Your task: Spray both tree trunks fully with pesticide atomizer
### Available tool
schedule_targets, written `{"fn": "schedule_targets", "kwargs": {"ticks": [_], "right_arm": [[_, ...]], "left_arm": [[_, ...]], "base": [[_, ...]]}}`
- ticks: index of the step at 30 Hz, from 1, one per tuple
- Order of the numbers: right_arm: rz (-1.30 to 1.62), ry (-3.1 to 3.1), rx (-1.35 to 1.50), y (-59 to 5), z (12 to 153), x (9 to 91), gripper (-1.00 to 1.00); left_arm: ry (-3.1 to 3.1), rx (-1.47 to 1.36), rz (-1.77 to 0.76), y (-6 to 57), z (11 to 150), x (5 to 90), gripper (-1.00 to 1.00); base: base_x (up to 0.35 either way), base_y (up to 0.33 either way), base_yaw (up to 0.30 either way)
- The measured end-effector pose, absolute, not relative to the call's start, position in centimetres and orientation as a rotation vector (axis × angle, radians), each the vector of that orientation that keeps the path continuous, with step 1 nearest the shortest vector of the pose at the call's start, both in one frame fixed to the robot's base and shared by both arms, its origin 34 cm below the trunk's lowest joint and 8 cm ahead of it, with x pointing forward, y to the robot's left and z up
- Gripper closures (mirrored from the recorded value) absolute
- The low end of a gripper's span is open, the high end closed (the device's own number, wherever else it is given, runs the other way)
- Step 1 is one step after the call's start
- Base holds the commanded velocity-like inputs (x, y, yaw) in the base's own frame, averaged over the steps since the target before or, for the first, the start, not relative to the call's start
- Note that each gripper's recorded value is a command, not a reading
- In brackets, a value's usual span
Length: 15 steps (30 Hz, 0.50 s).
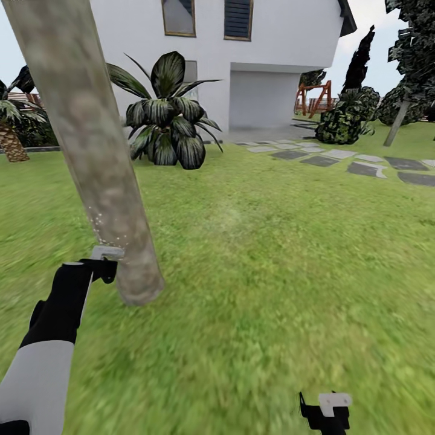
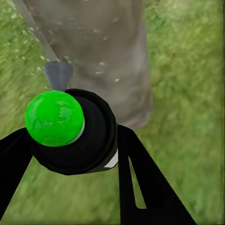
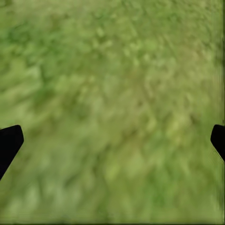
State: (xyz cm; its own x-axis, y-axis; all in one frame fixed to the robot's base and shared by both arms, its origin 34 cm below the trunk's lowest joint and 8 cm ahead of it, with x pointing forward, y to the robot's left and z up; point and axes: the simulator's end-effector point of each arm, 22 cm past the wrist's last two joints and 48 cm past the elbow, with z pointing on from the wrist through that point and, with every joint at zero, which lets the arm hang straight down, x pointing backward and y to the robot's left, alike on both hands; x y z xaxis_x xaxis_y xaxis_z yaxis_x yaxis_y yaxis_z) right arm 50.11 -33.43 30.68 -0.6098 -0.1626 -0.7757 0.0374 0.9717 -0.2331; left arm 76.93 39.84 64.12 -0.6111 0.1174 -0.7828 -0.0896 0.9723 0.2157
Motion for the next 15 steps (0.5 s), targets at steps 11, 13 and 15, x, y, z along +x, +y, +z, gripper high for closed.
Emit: {"fn": "schedule_targets", "kwargs": {"ticks": [11,13,15], "right_arm": [[-0.282,2.210,-0.087,-33.4,30.7,50.1,-1.00],[-0.282,2.210,-0.087,-33.4,30.7,50.1,-1.00],[-0.282,2.210,-0.087,-33.4,30.7,50.1,-1.00]], "left_arm": [[2.168,0.015,0.294,39.8,66.1,77.5,1.00],[2.170,0.013,0.297,40.0,65.9,77.4,1.00],[2.170,0.009,0.299,40.2,65.9,77.3,1.00]], "base": [[0.046,-0.262,0.175],[0.228,-0.196,0.277],[0.238,-0.188,0.277]]}}
